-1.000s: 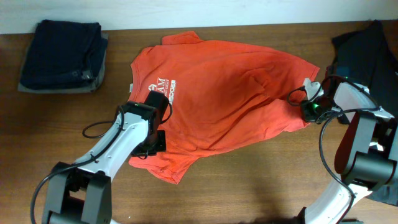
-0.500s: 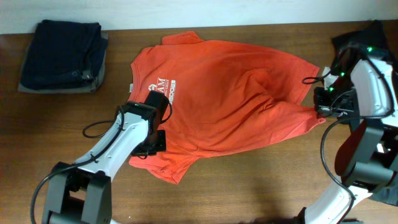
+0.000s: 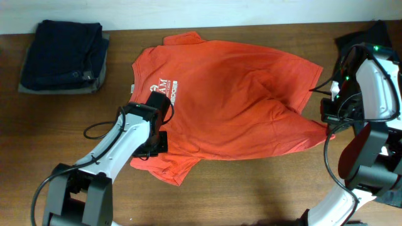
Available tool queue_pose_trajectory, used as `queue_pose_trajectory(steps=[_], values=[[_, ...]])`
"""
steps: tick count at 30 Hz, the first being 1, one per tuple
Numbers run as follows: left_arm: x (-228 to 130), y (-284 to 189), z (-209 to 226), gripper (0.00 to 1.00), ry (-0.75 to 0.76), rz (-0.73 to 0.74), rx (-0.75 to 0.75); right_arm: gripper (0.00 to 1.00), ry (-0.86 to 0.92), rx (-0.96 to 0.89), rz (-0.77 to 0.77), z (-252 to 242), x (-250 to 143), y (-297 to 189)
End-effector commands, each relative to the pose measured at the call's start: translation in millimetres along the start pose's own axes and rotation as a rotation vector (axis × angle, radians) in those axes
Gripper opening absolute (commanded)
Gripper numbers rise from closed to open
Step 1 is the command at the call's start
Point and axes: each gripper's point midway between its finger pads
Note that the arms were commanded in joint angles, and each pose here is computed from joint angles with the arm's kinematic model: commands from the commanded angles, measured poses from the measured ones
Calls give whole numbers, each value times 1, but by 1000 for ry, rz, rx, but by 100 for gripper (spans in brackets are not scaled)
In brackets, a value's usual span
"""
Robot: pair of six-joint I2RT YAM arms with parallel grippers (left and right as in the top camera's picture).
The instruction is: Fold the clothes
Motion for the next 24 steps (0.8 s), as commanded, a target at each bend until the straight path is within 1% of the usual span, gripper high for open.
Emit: queue_pose_trajectory(steps=[1, 3, 6, 9, 11, 13, 14, 15, 16, 18, 20, 21, 22, 23, 24], values=[[6, -7, -1, 2, 13, -23, -20, 4, 61, -66, -100, -6, -24, -27], [6, -7, 0, 2, 25, -22, -19, 4, 66, -85, -160, -6, -37, -40], [6, -7, 0, 2, 25, -24, -20, 4, 79, -95, -201, -5, -49, -48], [6, -8, 0, 2, 26, -24, -20, 4, 192, -176, -187, -18, -66, -44], [7, -9, -1, 2, 26, -25, -20, 4, 232, -189, -172, -20, -74, -36], [8, -9, -1, 2, 26, -29, -23, 14, 228, -167, -165, -16, -74, -29], [9, -9, -2, 2, 28, -34, -26, 24, 227, -161, -158, -15, -74, -25], [10, -10, -3, 2, 37, -39, -29, 29, 225, -160, -145, -14, -74, -21], [12, -12, -4, 2, 44, -43, -32, 28, 223, -150, -129, -12, -76, -16], [14, -14, -5, 2, 45, -49, -35, 19, 218, -120, -98, -6, -79, -7], [15, -16, -6, 2, 44, -55, -39, 19, 214, -96, -85, -2, -79, 0], [16, -17, -6, 2, 43, -58, -41, 24, 214, -89, -89, -1, -77, 2], [18, -18, -7, 2, 43, -62, -44, 41, 214, -89, -97, -1, -75, 3], [19, -19, -8, 2, 42, -68, -48, 78, 215, -90, -112, -2, -71, 3], [21, -21, -9, 3, 42, -74, -51, 91, 216, -88, -130, -2, -67, 2]])
Point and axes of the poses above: each gripper's point midway between its finger pads, its own y axis out along the fingers, its own z axis along the line the jaws close on, x = y × z, and after that the axes turned 11 degrees about -y, right-handed
